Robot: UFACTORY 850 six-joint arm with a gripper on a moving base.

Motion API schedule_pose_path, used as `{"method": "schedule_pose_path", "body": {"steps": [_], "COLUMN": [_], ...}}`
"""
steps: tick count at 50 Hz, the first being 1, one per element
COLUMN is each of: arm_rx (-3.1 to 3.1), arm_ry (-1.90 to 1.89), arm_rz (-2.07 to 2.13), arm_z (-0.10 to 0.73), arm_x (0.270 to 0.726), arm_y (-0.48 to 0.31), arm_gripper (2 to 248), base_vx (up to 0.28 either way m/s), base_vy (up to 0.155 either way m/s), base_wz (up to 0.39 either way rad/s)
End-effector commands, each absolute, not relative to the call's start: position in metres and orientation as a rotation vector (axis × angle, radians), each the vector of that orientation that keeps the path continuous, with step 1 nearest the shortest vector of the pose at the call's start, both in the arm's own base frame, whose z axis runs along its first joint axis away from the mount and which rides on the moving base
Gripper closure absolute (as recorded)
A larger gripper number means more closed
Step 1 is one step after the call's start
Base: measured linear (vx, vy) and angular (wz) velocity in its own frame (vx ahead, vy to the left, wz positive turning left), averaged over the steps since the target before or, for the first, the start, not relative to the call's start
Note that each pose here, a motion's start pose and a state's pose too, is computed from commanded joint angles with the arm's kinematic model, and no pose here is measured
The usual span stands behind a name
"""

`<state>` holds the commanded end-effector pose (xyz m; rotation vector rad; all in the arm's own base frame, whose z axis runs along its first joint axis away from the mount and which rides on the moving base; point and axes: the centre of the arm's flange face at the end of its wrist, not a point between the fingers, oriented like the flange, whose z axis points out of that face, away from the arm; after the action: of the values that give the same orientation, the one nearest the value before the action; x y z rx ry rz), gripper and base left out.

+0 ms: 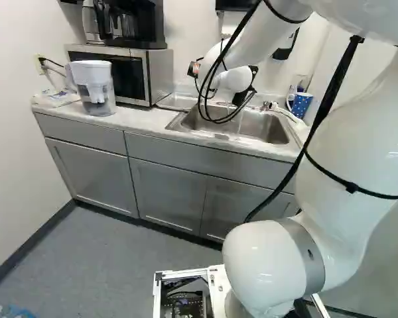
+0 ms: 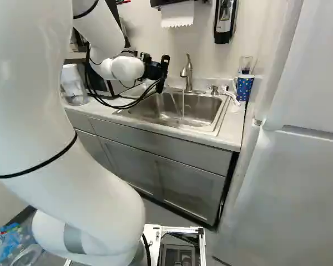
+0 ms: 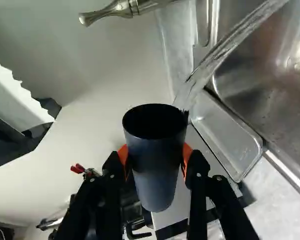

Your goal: Rinse the cup and place it in the tray

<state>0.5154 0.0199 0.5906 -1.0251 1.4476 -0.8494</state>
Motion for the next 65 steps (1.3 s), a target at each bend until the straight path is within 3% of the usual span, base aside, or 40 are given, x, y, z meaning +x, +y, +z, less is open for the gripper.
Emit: {"method": "schedule_pose_path", "body": {"steps": [65], "arm_rx": [-1.126], "arm_ry": [1.394], "arm_rz": [-0.94], "arm_z": [0.5906], "arm_x": [0.5154], "arm_y": [0.0199], "arm_gripper": [128], "base_vx": [0.0], "base_vy": [0.0], "base_wz": [0.0]}}
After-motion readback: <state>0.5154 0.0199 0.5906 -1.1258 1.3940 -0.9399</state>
